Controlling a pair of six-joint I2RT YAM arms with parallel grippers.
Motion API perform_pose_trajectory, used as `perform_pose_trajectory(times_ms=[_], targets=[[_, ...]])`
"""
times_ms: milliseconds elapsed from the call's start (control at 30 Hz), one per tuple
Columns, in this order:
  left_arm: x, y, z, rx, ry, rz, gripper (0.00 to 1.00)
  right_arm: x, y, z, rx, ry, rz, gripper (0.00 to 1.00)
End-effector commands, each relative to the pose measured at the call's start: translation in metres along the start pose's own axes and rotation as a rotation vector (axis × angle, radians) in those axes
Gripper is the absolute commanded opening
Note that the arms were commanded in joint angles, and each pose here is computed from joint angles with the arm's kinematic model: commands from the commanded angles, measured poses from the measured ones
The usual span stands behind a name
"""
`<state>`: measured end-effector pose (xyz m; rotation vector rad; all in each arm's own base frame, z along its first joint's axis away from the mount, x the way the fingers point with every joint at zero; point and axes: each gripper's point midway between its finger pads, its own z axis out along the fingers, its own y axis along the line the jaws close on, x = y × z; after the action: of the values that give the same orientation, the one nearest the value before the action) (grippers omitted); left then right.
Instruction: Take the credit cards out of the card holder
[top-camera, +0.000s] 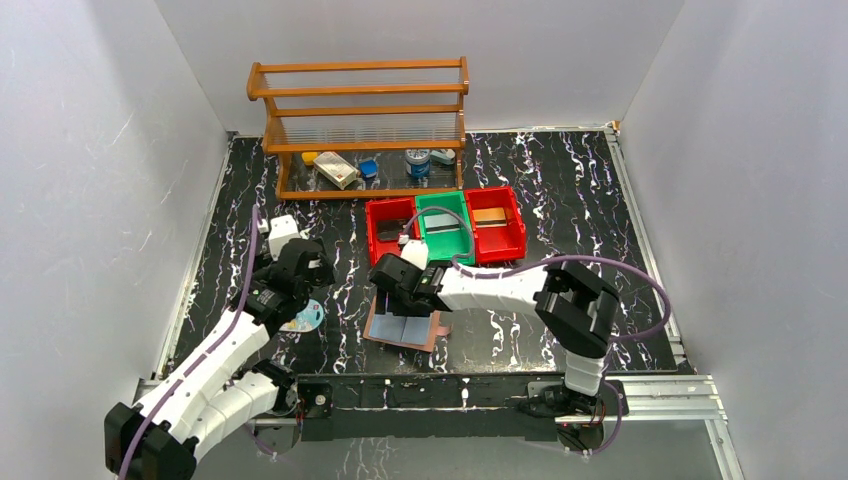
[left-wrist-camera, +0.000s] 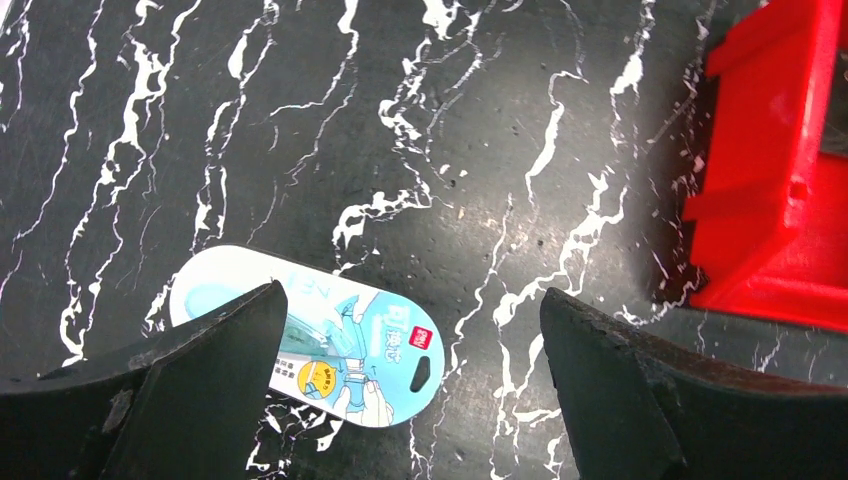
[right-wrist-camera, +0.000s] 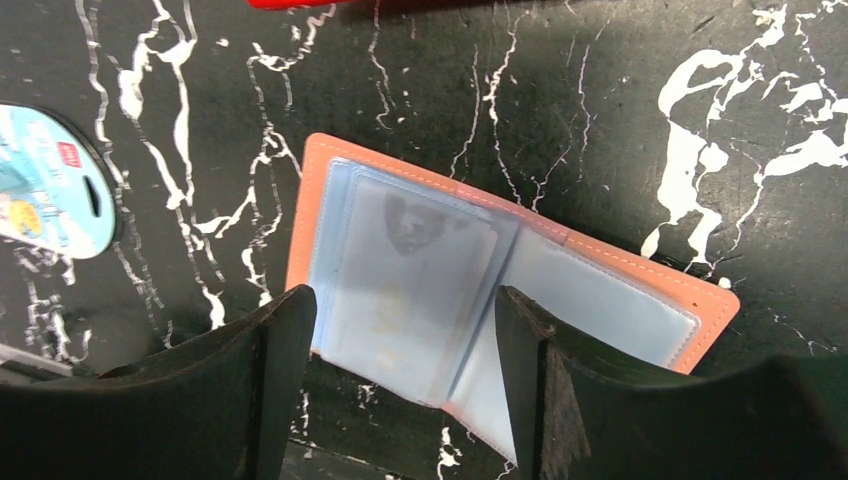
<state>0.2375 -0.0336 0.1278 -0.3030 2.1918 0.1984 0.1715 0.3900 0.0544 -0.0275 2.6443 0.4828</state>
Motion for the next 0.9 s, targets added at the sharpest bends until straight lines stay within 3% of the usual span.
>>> perform_pose_trajectory(times_ms=[0,367,867], targets=[[-0.014,0.003,0.001,0.007,-0.011,-0.094,0.98,0.002,0.004,0.001,0.035,0.014,-0.004,0.76],[-0.016,0.001,0.002,0.017,-0.012,-0.082,0.98,0.013,-0.005,0.018,0.148,0.07,-0.072,0.84],[-0.017,-0.001,0.002,0.028,-0.009,-0.062,0.98,0.029,-0.018,0.032,0.229,0.142,-0.121,0.76]])
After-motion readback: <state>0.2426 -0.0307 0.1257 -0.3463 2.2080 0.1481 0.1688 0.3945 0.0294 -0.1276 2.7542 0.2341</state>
